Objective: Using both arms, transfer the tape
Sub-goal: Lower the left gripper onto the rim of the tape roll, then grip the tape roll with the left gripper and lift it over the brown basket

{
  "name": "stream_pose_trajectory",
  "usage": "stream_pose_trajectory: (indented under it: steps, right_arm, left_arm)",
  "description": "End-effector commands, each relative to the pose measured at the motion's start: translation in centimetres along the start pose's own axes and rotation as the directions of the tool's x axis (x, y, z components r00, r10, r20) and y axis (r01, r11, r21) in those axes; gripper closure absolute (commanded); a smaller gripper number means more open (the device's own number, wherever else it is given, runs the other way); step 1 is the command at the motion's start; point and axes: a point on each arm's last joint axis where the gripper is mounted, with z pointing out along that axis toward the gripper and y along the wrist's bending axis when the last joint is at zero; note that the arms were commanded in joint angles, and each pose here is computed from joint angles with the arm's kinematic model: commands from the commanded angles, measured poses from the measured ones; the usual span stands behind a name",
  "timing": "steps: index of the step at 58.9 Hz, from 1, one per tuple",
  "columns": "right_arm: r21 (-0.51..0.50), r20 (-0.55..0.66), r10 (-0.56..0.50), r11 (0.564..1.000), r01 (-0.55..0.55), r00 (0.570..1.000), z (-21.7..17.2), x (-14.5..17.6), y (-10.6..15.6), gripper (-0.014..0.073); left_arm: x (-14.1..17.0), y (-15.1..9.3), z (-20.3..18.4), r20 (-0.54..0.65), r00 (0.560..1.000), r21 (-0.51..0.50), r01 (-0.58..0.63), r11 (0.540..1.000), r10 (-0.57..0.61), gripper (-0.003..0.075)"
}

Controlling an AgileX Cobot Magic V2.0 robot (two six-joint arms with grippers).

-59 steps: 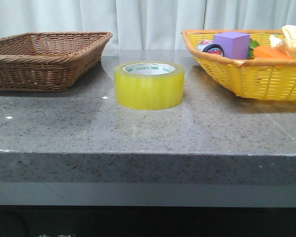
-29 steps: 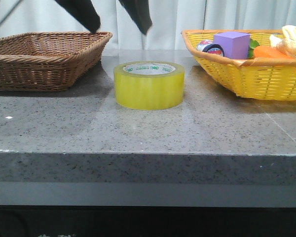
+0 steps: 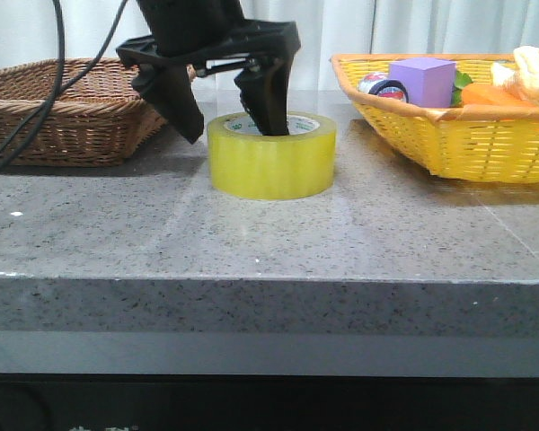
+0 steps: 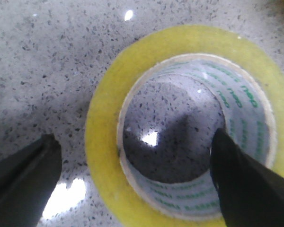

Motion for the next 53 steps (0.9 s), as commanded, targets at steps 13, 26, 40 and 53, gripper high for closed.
stream_pose_trajectory:
  steps: [13, 26, 40, 53]
  right_arm:
    - [0.021, 0.104, -0.017, 1.000, 0.015, 0.994, -0.2, -1.5, -0.1, 0.0653]
    - [0.021, 0.104, -0.017, 1.000, 0.015, 0.994, -0.2, -1.5, -0.1, 0.0653]
    - [0.021, 0.104, -0.017, 1.000, 0.015, 0.994, -0.2, -1.5, -0.1, 0.0653]
    - [0.021, 0.104, -0.017, 1.000, 0.015, 0.994, -0.2, -1.5, -0.1, 0.0653]
  left_arm:
    - [-1.1, -0.7, -2.7, 0.111, 0.994, 0.026, -0.004, 1.000, 0.001, 0.0342]
    - [-1.1, -0.7, -2.7, 0.116, 0.993, 0.026, -0.004, 1.000, 0.001, 0.0603]
    - [-1.1, -0.8, -3.4, 0.131, 0.991, 0.027, -0.006, 1.000, 0.002, 0.0695]
    - [-0.9, -1.2, -8.4, 0.240, 0.971, 0.037, -0.017, 0.999, 0.008, 0.0695]
